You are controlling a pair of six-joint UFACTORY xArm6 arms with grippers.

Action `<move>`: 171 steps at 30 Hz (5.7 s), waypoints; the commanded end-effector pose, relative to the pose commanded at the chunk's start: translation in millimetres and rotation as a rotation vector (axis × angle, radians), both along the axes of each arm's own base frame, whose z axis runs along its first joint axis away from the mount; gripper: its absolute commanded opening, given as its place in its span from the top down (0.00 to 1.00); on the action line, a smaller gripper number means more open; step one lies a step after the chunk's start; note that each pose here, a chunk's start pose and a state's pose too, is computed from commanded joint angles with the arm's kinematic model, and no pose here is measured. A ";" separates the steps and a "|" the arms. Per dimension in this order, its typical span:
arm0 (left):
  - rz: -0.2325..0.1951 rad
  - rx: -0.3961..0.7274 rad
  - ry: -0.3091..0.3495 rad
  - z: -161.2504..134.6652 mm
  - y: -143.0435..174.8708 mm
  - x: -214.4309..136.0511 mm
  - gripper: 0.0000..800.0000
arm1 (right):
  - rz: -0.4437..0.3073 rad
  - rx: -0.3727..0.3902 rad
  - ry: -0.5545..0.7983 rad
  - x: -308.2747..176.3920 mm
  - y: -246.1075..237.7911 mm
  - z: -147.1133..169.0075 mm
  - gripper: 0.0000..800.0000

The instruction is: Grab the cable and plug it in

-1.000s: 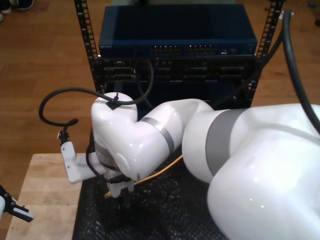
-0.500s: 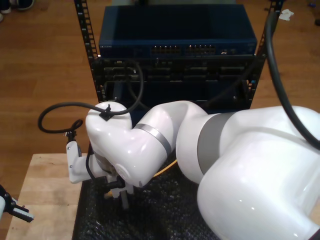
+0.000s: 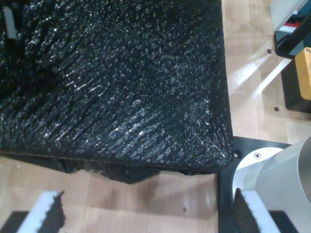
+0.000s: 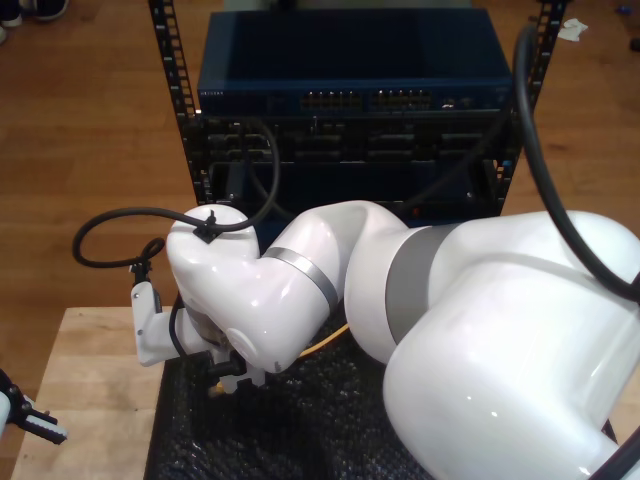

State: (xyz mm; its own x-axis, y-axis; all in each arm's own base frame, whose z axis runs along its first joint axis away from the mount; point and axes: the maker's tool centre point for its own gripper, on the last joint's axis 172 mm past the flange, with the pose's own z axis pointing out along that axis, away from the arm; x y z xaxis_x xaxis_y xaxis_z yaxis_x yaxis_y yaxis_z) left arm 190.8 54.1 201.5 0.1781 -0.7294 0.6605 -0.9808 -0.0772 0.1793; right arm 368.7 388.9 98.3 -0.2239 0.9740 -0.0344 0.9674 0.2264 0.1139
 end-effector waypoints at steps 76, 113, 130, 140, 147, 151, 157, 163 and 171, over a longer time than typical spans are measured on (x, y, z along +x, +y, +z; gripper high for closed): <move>-0.004 -0.012 0.009 0.5 -0.9 -0.2 0.00 | 0.055 0.002 -0.051 10.3 -5.1 30.3 0.99; -0.109 -0.240 0.001 48.9 -89.2 24.1 0.00 | -0.177 0.206 0.168 -1.1 -137.7 131.6 0.99; -0.117 -0.413 0.021 86.1 -166.4 90.0 0.00 | -0.246 0.403 0.310 -23.5 -154.2 174.3 0.99; -0.104 -0.446 0.013 96.6 -195.5 121.1 0.00 | -0.284 0.467 0.297 -33.6 -161.6 191.6 0.99; -0.130 -0.451 -0.024 122.4 -214.8 138.1 0.00 | -0.314 0.481 0.283 -28.6 -173.2 199.3 0.99; -0.154 -0.424 -0.024 122.8 -233.1 140.9 0.00 | -0.314 0.477 0.292 -30.9 -174.5 199.0 0.99; -0.222 -0.381 -0.037 122.8 -270.8 139.0 0.01 | -0.352 0.502 0.260 -22.4 -188.2 211.1 0.99; -0.260 -0.346 -0.023 118.9 -303.1 131.6 0.03 | -0.361 0.512 0.273 -24.6 -189.6 213.3 0.99; -0.239 -0.385 -0.035 128.8 -310.7 136.7 0.04 | -0.356 0.521 0.266 -22.9 -186.7 218.8 0.99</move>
